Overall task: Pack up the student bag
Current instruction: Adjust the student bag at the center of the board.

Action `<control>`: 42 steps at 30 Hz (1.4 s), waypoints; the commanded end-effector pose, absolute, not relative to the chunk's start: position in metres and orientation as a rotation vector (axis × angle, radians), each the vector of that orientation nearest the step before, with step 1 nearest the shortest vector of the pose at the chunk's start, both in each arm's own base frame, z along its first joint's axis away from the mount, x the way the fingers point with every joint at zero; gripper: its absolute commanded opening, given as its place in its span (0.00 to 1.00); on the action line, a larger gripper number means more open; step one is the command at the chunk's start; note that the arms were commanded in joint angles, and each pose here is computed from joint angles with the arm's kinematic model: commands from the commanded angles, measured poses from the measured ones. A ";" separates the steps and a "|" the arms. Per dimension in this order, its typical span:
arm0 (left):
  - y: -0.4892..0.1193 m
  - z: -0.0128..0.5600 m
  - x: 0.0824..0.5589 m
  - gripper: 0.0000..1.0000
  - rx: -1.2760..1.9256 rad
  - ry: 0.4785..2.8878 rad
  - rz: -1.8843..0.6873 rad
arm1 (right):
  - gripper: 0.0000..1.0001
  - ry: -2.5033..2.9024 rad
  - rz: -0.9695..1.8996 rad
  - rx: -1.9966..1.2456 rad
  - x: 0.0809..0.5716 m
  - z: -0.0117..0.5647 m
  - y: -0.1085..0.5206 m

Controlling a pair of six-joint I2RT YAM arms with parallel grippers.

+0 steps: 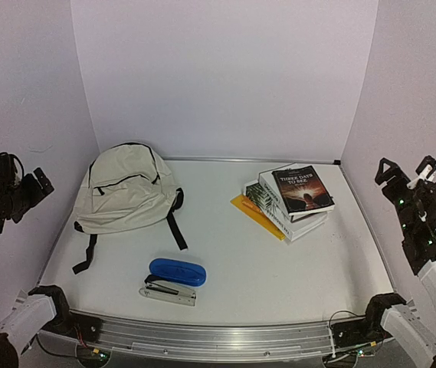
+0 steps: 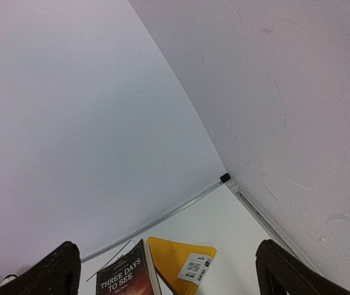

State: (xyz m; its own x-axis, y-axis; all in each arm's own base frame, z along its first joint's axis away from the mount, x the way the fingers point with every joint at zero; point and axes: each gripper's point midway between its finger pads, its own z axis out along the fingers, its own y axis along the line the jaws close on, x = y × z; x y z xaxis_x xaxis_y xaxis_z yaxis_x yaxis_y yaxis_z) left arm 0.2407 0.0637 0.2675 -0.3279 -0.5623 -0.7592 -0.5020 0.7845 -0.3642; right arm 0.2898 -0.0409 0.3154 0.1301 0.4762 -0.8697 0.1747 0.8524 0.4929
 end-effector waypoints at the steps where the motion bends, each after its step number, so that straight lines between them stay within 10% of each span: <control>1: 0.059 0.272 0.248 1.00 -0.754 1.993 -0.107 | 0.98 1.412 0.229 0.623 0.289 0.319 -0.049; 23: -0.137 0.217 0.369 1.00 -0.230 2.221 -0.611 | 0.98 1.669 0.569 0.239 0.316 0.289 0.036; 42: -0.219 0.107 0.463 0.99 0.083 2.472 0.095 | 0.98 1.747 0.633 0.160 0.317 0.267 0.052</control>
